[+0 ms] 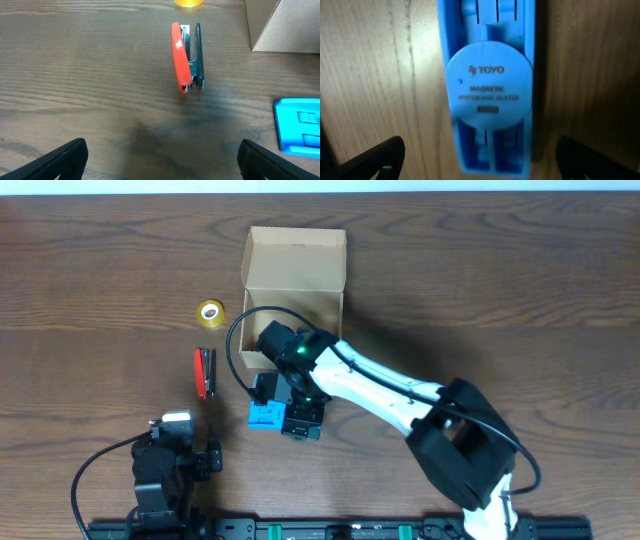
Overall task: Pack container
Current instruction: 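Move the right gripper to the blue duster and grasp it, then carry the blue duster into the cardboard box and release it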
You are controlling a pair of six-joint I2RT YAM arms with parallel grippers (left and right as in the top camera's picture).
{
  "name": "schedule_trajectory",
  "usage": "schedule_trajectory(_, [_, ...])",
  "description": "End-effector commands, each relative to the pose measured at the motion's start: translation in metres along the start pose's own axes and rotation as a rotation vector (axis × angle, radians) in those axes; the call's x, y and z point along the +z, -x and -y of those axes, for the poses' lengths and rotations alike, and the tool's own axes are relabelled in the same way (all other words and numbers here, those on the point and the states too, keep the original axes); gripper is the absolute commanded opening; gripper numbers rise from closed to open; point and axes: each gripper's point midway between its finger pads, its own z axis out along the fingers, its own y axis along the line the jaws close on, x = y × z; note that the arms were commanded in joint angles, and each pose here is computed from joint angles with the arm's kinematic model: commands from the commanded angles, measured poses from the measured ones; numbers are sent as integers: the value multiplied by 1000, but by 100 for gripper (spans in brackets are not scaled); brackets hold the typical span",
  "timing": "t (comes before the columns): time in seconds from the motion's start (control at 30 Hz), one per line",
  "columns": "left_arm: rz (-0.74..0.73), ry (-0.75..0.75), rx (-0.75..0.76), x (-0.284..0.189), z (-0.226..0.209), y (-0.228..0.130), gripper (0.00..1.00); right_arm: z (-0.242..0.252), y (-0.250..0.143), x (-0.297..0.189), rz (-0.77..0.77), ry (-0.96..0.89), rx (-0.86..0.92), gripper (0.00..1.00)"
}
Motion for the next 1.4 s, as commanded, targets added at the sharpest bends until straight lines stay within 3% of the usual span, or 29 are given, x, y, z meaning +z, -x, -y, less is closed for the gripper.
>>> schedule_trajectory(0.0, [-12,2,0,3,0,-6,95,-5,-2,15,-30,16,-42,96])
schedule_trajectory(0.17, [-12,2,0,3,0,-6,96,-1,-3,29,-48,14,-40,95])
schedule_trajectory(0.27, [-12,2,0,3,0,-6,95,2,-6,35,-67,8,-38,85])
schedule_trajectory(0.43, [-12,2,0,3,0,-6,95,2,-7,39,-76,13,-35,58])
schedule_trajectory(0.57, [-12,2,0,3,0,-6,95,1,-7,39,-76,12,-28,22])
schedule_trajectory(0.63, [-12,2,-1,3,0,-6,95,2,-5,38,-72,9,-7,16])
schedule_trajectory(0.83, [-12,2,0,3,0,-6,96,5,11,17,-48,-4,8,8])
schedule_trajectory(1.13, [-12,2,0,3,0,-6,95,14,61,-58,64,-68,-19,5])
schedule_trajectory(1.37, [-12,2,-1,3,0,-6,95,41,79,-116,110,-262,18,5])
